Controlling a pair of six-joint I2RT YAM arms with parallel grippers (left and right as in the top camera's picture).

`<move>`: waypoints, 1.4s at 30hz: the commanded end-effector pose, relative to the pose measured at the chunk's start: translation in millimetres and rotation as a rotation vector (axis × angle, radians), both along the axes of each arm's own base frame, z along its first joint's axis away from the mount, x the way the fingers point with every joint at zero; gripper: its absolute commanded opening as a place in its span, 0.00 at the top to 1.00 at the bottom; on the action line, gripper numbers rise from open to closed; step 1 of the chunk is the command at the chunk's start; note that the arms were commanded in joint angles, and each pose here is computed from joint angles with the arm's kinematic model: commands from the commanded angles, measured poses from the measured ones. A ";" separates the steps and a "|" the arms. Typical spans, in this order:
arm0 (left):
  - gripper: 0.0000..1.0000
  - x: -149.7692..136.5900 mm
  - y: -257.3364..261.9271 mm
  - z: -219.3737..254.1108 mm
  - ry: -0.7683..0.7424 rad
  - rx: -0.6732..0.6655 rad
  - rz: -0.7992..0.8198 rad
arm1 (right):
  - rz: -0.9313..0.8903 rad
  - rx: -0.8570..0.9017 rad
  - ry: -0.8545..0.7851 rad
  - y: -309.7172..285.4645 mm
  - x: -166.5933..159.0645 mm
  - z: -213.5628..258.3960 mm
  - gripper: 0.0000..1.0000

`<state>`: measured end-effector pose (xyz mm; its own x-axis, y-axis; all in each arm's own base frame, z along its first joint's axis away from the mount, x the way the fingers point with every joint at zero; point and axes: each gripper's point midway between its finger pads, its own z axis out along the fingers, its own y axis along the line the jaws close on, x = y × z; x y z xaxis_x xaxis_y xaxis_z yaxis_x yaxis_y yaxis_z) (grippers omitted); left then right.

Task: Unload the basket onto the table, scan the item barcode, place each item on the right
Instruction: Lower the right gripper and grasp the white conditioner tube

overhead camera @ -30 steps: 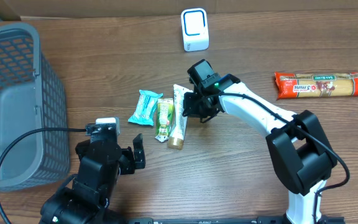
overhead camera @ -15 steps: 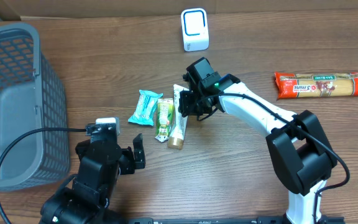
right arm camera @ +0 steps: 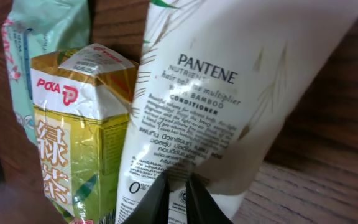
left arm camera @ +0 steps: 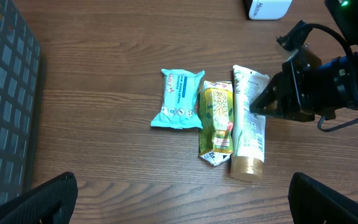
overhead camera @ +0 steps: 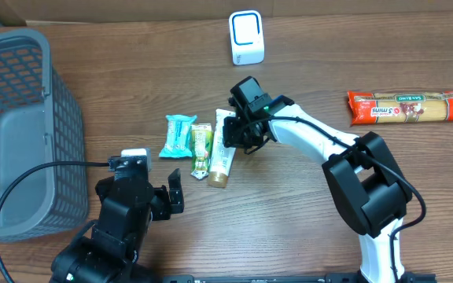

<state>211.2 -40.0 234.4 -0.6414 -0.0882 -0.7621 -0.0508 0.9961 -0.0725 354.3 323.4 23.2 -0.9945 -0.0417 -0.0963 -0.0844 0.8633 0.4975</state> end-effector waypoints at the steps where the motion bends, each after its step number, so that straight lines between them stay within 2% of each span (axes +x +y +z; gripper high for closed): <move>1: 0.01 0.6 0.6 -1.7 0.000 -0.001 0.012 | -0.046 -0.060 0.048 -8.9 -3.4 -23.4 0.83; 2: 0.00 0.6 0.6 -1.7 0.000 -0.001 0.012 | -0.044 -0.059 0.045 -9.3 -2.3 -22.5 0.73; 3: 0.00 0.7 0.6 -1.7 0.000 -0.001 0.012 | -0.045 -0.058 0.041 -9.7 -0.2 -19.4 0.70; 8: 0.00 0.7 0.6 -1.7 0.000 -0.001 0.012 | -0.022 -0.057 0.002 -18.6 18.8 21.6 0.58; 11: 0.00 0.7 0.6 -1.7 0.000 -0.001 0.012 | -0.032 -0.047 -0.008 -25.0 24.7 50.4 0.46; 12: 0.00 0.7 0.6 -1.7 0.000 -0.001 0.012 | -0.029 -0.035 0.005 -25.1 22.1 59.5 0.34; 14: 0.00 0.6 0.6 -1.7 0.000 -0.001 0.012 | -0.013 -0.005 0.044 -21.4 13.6 63.6 0.25; 22: 0.00 0.7 0.6 -1.7 0.000 -0.001 0.012 | 0.038 -0.025 0.148 -3.7 -31.4 35.9 0.05; 30: 0.00 0.7 0.6 -1.7 0.000 -0.001 0.012 | 0.012 -0.057 0.152 -2.8 -43.1 9.4 0.05; 33: 0.00 0.7 0.6 -1.7 0.000 -0.001 0.012 | -0.044 -0.080 0.157 -7.8 -41.6 0.0 0.10; 36: 0.00 0.7 0.6 -1.7 0.000 -0.001 0.012 | -0.080 -0.109 0.162 -13.1 -43.5 -8.3 0.19; 38: 0.00 0.7 0.6 -1.7 0.000 -0.001 0.012 | -0.092 -0.121 0.166 -15.4 -43.8 -9.8 0.35; 39: 0.00 0.7 0.6 -1.7 0.000 -0.001 0.012 | -0.094 -0.126 0.160 -16.3 -42.9 -9.8 0.38; 42: 0.00 0.7 0.6 -1.7 0.000 -0.001 0.012 | -0.114 -0.201 0.131 -30.1 -35.6 -7.7 0.33</move>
<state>211.2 -40.0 234.4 -0.6414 -0.0882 -0.7621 -0.0508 0.9961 -0.0725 306.8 314.2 12.6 -0.9955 0.0159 0.0933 0.0528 0.9117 0.4075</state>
